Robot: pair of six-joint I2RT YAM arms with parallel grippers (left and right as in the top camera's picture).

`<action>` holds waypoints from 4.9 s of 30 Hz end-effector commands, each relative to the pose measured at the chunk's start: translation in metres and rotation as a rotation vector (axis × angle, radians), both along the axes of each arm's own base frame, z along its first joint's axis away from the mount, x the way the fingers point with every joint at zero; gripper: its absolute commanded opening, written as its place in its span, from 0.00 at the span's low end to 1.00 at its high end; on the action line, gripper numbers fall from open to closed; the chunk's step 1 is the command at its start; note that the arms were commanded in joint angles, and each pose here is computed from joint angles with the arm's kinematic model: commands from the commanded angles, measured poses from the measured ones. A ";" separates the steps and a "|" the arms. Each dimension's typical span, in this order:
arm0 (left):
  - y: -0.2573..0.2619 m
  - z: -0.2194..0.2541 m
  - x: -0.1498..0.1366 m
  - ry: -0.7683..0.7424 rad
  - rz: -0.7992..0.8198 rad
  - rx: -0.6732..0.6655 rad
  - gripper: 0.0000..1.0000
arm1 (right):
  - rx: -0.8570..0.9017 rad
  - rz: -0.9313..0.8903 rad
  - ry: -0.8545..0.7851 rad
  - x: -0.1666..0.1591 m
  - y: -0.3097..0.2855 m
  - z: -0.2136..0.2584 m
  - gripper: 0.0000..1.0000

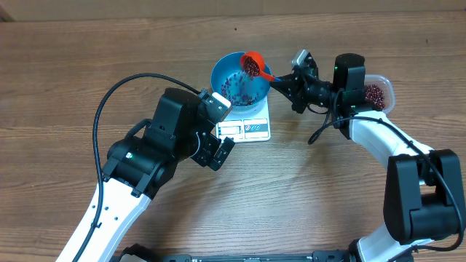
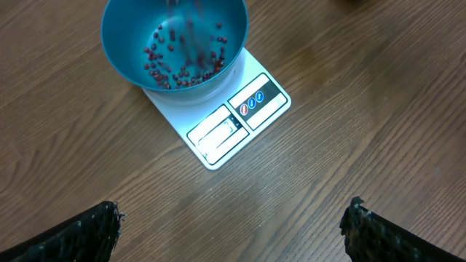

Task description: Scoop item into bowl and weigh 150g on scale

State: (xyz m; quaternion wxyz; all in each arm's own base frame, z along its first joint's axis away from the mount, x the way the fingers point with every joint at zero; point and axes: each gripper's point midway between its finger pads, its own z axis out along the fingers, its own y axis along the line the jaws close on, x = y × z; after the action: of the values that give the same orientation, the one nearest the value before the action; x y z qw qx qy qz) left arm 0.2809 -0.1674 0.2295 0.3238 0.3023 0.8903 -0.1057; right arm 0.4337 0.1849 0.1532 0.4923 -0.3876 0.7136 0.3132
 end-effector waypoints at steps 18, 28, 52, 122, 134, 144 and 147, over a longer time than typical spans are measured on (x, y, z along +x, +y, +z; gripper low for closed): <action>0.001 0.000 0.001 -0.007 -0.011 0.010 1.00 | -0.201 0.084 -0.434 0.016 -0.003 0.018 0.04; 0.001 0.000 0.001 -0.007 -0.011 0.010 0.99 | -0.173 0.069 -0.386 0.015 -0.003 0.018 0.04; 0.001 0.000 0.001 -0.007 -0.011 0.010 1.00 | -0.209 -0.729 0.049 -0.016 -0.162 0.085 0.04; 0.001 0.000 0.001 -0.007 -0.011 0.010 1.00 | -0.380 -0.914 0.398 -0.029 -0.232 -0.022 0.04; 0.001 0.000 0.001 -0.007 -0.011 0.010 0.99 | -0.379 -0.915 0.396 -0.029 -0.232 -0.021 0.11; 0.001 0.000 0.001 -0.007 -0.011 0.010 1.00 | -0.374 -0.919 0.398 -0.029 -0.232 -0.021 0.20; 0.001 0.000 0.001 -0.007 -0.011 0.010 1.00 | -0.365 -0.925 0.403 -0.029 -0.232 -0.021 0.04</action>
State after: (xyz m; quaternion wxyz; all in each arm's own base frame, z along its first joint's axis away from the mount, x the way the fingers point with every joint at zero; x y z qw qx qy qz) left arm 0.2809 -0.1674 0.2295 0.3239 0.3023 0.8903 -0.1055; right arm 0.4025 -0.0456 0.1261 0.3473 -0.0535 0.9362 -0.0003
